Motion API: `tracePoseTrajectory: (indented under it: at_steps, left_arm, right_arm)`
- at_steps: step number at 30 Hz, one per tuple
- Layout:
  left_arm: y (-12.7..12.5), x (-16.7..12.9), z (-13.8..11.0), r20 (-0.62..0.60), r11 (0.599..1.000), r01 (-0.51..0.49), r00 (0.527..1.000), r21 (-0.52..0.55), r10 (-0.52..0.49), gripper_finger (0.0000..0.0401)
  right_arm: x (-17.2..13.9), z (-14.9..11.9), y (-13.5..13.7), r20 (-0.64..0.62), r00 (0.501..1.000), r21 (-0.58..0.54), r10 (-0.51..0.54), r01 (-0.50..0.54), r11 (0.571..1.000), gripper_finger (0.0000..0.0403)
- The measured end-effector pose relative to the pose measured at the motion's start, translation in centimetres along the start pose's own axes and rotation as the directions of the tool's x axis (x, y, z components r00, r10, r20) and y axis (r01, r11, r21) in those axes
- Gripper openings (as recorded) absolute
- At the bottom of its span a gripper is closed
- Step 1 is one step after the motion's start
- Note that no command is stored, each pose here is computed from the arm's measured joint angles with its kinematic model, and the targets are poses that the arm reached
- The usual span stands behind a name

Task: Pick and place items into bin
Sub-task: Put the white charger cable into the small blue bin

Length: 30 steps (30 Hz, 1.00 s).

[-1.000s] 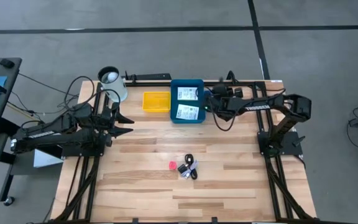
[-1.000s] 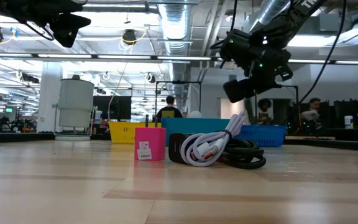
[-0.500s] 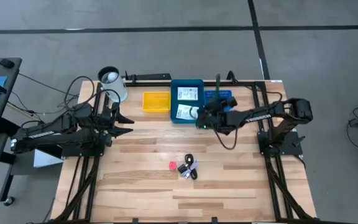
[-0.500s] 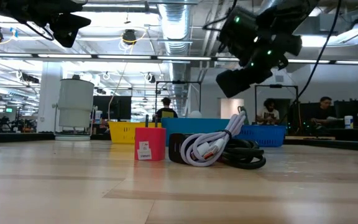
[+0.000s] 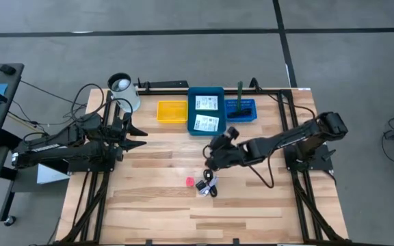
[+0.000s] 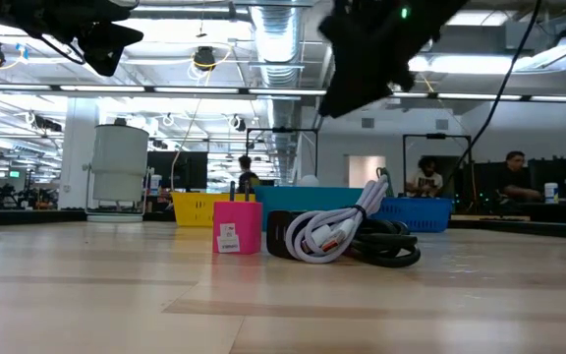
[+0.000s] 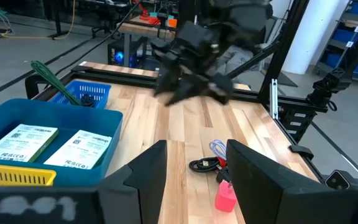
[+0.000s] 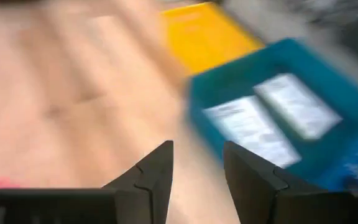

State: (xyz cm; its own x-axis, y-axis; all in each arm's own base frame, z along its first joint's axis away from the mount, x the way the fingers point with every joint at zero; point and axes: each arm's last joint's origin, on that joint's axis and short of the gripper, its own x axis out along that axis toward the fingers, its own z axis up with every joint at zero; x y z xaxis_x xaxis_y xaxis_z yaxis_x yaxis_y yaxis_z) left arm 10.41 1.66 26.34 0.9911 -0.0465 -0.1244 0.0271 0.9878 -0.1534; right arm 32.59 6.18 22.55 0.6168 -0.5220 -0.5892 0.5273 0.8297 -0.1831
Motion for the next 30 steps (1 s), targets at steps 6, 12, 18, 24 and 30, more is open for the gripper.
tracePoseTrajectory:
  at_steps: [6,12,18,24,30]
  left_arm:
    - [0.0,0.0,0.0,0.000,1.000,0.000,1.000,0.000,0.000,0.0155]
    - [0.0,0.0,0.0,0.001,1.000,-0.001,1.000,0.001,0.001,0.0155]
    - [0.0,0.0,0.0,0.002,1.000,-0.001,1.000,0.001,0.001,0.0155]
    - [0.0,0.0,0.0,0.003,1.000,-0.004,1.000,0.001,0.004,0.0155]
    - [0.0,0.0,0.0,0.003,1.000,-0.004,1.000,0.000,0.004,0.0155]
  right_arm:
    - [-1.6,-0.3,1.8,-0.164,0.938,-0.172,0.305,-0.332,0.928,0.0138]
    - [-2.6,-1.7,2.5,-0.293,0.883,-0.301,0.367,-0.450,0.841,0.0127]
    - [-2.9,-1.9,2.8,-0.302,0.871,-0.344,0.387,-0.478,0.808,0.0124]
    - [-2.7,-2.9,3.7,-0.342,0.862,-0.425,0.374,-0.497,0.757,0.0130]
    - [-2.2,-3.9,5.8,-0.399,0.852,-0.504,0.338,-0.512,0.695,0.0134]
